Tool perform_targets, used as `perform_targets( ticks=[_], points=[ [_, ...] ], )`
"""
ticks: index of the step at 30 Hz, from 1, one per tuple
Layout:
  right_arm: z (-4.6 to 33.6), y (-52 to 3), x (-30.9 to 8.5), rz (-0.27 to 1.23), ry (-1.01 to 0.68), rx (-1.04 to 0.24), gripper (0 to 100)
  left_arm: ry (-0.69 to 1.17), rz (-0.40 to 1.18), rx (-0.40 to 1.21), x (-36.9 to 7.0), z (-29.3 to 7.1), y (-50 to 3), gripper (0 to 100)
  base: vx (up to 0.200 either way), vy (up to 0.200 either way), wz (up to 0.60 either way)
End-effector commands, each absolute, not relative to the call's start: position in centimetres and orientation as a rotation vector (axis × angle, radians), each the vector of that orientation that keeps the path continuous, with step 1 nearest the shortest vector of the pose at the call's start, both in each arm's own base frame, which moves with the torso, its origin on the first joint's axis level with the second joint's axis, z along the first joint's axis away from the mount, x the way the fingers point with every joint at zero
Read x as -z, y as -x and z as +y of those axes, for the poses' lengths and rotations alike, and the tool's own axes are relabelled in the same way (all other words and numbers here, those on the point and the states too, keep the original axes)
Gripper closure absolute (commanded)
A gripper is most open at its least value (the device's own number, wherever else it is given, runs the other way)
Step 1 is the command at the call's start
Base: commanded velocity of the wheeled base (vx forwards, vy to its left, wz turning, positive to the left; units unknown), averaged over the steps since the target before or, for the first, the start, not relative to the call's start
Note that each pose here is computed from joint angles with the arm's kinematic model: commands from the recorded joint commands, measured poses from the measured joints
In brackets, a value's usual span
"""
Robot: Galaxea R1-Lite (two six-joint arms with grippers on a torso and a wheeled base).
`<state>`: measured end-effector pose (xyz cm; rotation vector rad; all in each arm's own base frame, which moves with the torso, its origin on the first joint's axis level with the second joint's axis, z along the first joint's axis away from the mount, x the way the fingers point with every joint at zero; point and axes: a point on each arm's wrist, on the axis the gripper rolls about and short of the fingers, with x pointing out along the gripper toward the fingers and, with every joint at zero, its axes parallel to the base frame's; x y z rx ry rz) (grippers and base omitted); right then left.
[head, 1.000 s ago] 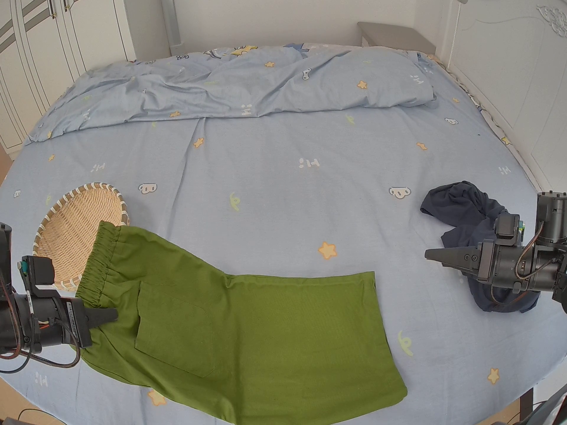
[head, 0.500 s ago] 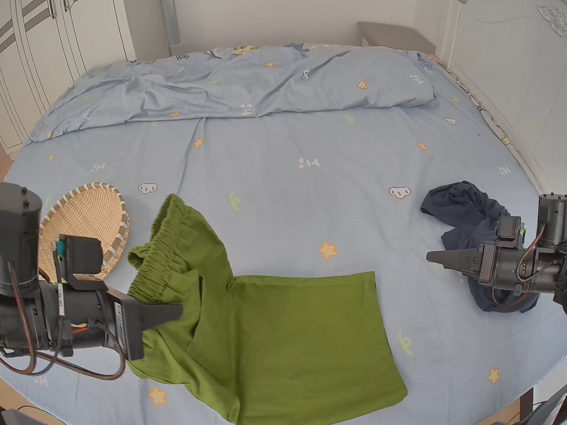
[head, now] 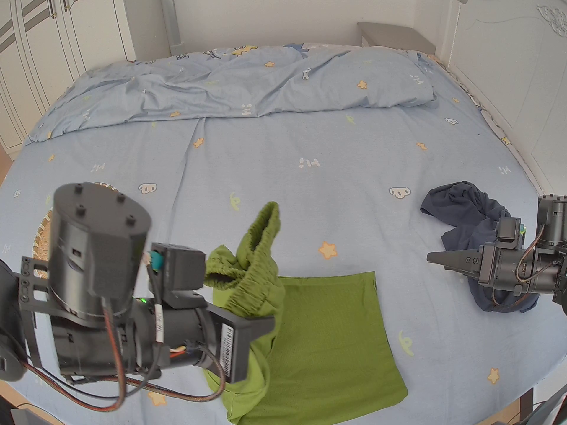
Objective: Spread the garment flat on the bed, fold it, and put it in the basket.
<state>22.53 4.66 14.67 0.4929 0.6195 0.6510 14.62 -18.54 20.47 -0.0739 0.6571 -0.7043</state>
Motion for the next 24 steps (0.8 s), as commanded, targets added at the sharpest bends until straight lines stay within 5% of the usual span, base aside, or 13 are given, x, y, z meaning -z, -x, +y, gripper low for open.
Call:
perform_targets(
  ticks=[1, 19, 20, 24],
  points=[
    [4.7, -22.8, -14.3, 0.634, -0.495, -0.647, 0, 0.037, 0.73, 0.748, -18.7, -21.2, -14.2, 100, 0.0, 0.0, 0.0],
    [4.6, -23.1, -13.6, 0.657, -0.499, -0.638, 0, 0.056, 0.74, 0.798, -15.4, -26.1, -15.1, 100, 0.0, 0.0, 0.0],
    [4.6, -23.1, -13.6, 0.657, -0.499, -0.638, 0, 0.06, 0.738, 0.797, -15.3, -26.3, -15.2, 0, 0.0, 0.0, 0.0],
    [4.6, -23.1, -13.6, 0.657, -0.499, -0.638, 0, 0.115, 0.695, 0.815, -14.8, -27.5, -15.7, 0, 0.0, 0.0, 0.0]
  ],
)
